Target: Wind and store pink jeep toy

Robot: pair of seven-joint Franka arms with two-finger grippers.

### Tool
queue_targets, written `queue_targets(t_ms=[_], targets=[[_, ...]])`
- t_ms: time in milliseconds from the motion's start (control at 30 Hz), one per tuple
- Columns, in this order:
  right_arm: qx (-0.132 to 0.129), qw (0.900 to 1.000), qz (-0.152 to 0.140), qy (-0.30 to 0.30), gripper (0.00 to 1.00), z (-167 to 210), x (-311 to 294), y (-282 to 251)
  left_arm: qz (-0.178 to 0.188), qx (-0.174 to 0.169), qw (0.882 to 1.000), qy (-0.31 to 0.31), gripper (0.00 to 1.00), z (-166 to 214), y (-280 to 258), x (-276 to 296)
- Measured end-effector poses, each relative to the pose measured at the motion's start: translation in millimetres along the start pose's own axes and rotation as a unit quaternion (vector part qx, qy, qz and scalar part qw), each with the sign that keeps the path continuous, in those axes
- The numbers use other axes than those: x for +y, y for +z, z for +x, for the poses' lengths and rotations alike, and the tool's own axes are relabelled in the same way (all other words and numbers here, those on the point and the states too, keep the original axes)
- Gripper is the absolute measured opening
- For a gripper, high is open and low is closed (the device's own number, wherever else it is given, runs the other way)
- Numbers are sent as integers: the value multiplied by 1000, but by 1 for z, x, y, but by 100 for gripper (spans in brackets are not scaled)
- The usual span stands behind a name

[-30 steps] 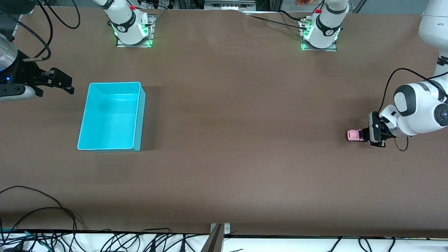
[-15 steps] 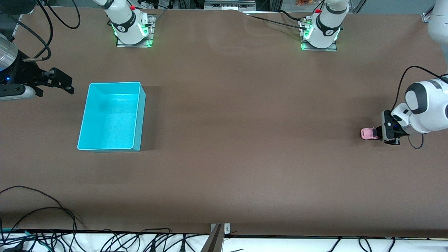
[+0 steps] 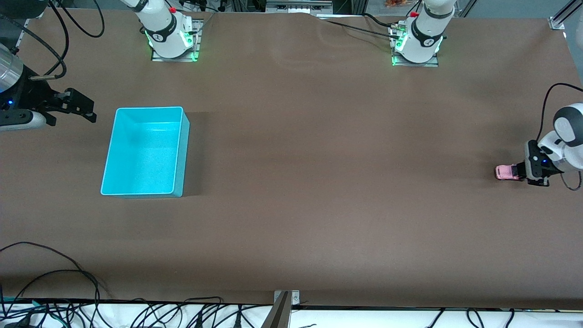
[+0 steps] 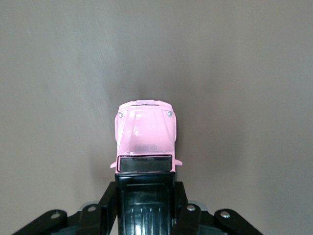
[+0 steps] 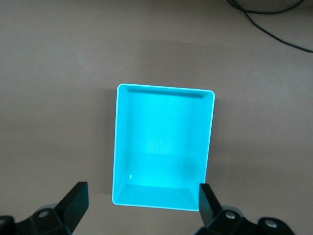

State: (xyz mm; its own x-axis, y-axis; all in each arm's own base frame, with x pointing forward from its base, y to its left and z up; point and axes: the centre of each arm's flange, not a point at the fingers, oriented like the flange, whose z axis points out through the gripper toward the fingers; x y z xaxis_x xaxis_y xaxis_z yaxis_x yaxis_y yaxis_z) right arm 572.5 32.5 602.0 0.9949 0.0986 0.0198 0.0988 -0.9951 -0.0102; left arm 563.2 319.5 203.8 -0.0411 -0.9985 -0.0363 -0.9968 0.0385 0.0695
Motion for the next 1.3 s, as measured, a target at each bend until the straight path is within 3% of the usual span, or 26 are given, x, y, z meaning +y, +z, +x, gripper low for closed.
queue_targets(t_ms=[333, 1033, 1200, 1267, 1300], targets=[[0, 1000, 0, 0, 100, 0, 0, 0, 2, -6, 1000, 6, 49, -26, 2, 6], [0, 1000, 0, 0, 100, 0, 0, 0, 4, -11, 1000, 13, 49, -40, 2, 7], [0, 1000, 0, 0, 100, 0, 0, 0, 3, -14, 1000, 12, 63, -45, 2, 8], [0, 1000, 0, 0, 100, 0, 0, 0, 5, -16, 1000, 11, 71, -47, 0, 8], [0, 1000, 0, 0, 100, 0, 0, 0, 6, -17, 1000, 10, 80, -48, -2, 7]])
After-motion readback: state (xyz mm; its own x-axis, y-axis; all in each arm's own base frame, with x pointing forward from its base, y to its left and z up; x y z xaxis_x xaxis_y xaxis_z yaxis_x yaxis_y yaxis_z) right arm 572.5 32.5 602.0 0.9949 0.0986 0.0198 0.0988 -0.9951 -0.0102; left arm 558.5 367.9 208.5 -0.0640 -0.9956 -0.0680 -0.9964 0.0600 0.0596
